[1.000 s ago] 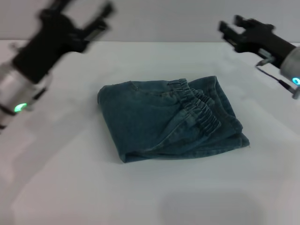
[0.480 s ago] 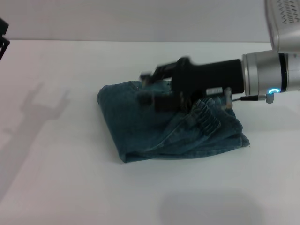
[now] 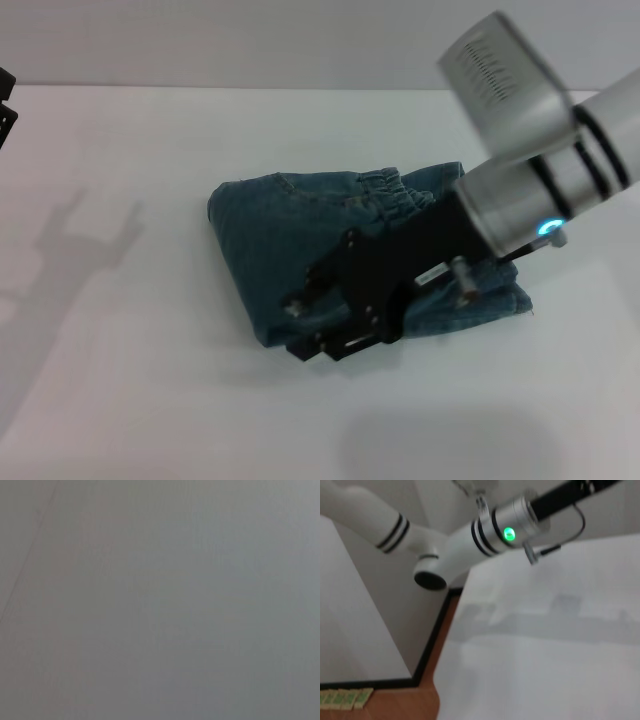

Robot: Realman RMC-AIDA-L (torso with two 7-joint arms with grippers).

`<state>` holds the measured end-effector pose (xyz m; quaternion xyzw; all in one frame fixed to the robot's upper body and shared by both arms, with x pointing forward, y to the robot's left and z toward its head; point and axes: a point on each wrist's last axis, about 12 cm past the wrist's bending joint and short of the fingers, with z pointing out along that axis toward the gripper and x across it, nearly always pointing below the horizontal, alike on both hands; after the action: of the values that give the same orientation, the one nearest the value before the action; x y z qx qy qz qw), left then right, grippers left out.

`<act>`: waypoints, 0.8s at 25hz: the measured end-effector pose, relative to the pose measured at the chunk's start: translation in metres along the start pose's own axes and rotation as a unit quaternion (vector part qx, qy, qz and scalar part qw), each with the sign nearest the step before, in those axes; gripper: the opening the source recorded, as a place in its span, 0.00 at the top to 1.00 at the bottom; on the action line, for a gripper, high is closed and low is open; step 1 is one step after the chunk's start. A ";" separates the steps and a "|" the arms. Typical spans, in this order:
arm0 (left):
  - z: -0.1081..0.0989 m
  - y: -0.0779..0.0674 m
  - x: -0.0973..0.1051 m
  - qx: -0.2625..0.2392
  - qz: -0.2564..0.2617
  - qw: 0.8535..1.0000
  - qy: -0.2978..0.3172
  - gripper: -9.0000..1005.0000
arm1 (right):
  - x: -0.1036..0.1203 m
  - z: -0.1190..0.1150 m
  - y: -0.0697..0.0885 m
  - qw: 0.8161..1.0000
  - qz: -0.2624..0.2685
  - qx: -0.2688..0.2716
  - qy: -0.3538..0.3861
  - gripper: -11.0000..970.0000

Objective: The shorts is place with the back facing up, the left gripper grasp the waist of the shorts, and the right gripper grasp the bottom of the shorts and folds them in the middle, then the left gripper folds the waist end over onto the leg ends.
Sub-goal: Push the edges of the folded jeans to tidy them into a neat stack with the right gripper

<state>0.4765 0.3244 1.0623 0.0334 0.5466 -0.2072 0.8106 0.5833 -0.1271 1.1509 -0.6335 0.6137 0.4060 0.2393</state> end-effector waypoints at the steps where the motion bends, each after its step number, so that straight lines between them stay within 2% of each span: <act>1: 0.000 0.000 0.000 0.001 0.000 1.000 -0.001 0.18 | 0.001 0.004 -0.001 1.000 0.003 0.000 0.007 0.51; 8: -0.005 -0.001 -0.001 0.001 -0.004 1.000 -0.004 0.18 | 0.006 0.019 -0.004 0.999 0.025 0.005 0.033 0.51; 20: -0.011 -0.002 -0.001 -0.002 -0.009 1.000 -0.004 0.18 | 0.022 0.041 -0.016 0.995 0.054 0.075 0.048 0.51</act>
<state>0.4656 0.3262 1.0589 0.0264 0.5441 -0.2139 0.8109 0.5883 -0.1046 1.1070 -0.5987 0.6863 0.3400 0.2345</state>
